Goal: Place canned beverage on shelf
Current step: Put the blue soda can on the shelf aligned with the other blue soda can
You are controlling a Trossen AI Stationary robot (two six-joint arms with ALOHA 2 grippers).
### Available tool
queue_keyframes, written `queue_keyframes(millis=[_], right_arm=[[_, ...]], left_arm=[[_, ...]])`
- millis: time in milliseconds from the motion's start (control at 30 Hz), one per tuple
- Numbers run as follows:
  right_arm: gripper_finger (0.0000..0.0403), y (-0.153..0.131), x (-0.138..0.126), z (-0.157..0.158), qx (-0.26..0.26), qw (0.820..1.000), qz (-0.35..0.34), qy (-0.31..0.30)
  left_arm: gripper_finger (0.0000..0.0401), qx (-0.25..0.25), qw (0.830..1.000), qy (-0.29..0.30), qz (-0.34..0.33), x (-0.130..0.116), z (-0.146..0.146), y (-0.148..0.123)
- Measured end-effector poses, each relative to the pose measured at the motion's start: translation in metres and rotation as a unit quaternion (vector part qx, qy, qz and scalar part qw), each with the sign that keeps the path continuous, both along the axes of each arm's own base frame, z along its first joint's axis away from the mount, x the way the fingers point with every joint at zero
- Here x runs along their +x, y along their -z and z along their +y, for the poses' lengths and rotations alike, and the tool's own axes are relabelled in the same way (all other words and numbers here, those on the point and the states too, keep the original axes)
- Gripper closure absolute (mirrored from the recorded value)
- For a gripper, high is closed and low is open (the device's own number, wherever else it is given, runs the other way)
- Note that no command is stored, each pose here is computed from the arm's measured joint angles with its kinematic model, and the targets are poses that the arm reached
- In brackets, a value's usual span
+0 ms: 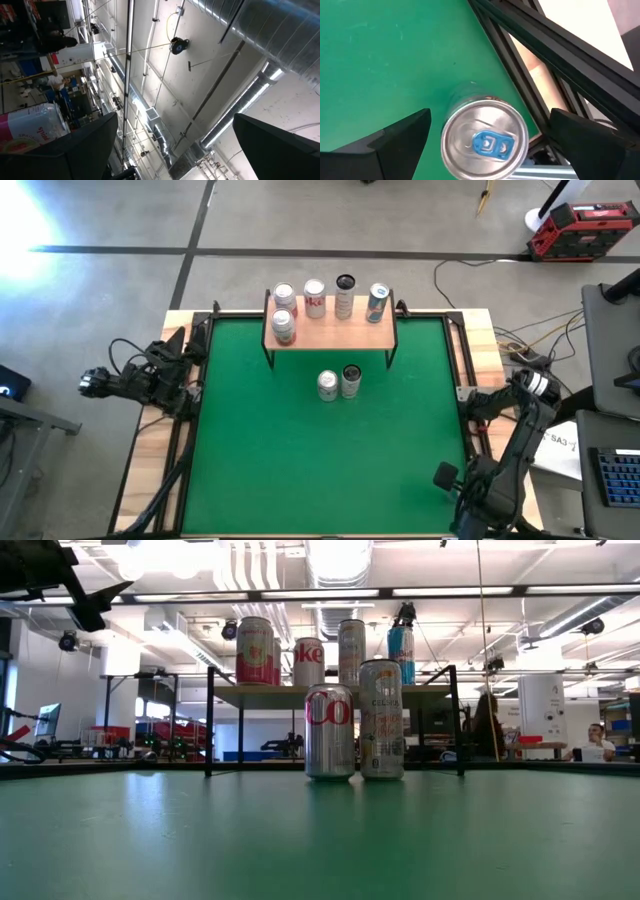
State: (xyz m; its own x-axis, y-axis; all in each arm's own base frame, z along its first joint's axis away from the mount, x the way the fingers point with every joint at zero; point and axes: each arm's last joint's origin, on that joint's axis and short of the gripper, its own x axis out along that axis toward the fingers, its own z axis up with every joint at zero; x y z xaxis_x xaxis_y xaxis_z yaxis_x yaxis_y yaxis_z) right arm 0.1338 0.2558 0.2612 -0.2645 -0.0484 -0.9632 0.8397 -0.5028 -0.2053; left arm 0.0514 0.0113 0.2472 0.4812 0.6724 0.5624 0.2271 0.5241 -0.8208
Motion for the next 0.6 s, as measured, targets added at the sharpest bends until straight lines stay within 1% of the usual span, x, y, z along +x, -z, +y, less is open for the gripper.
queue_keyframes(millis=[233,333,400,467,533,600], right_arm=[[0.0004,0.010,0.003,0.005,-0.020,1.000,-0.005,-0.004],[0.0019,0.014,0.004,0.006,-0.032,0.999,-0.011,-0.006],[0.0039,0.017,0.004,0.006,-0.040,0.999,-0.012,-0.007],[0.0068,0.020,0.004,0.006,-0.042,0.999,-0.010,-0.007],[0.0105,0.022,0.004,0.006,-0.043,0.999,-0.010,-0.007],[0.0150,0.023,0.005,0.006,-0.039,0.999,-0.012,-0.007]], left_arm=[[0.0021,0.000,1.000,0.000,0.001,0.000,0.000,0.000],[0.0021,0.001,1.000,0.000,0.005,0.001,0.000,0.000],[0.0021,0.001,1.000,0.000,0.006,0.001,0.000,0.001],[0.0021,0.002,1.000,0.000,0.008,0.001,0.000,0.001],[0.0021,0.002,1.000,0.000,0.008,0.001,0.000,0.001],[0.0021,0.002,1.000,0.000,0.008,0.001,0.000,0.001]])
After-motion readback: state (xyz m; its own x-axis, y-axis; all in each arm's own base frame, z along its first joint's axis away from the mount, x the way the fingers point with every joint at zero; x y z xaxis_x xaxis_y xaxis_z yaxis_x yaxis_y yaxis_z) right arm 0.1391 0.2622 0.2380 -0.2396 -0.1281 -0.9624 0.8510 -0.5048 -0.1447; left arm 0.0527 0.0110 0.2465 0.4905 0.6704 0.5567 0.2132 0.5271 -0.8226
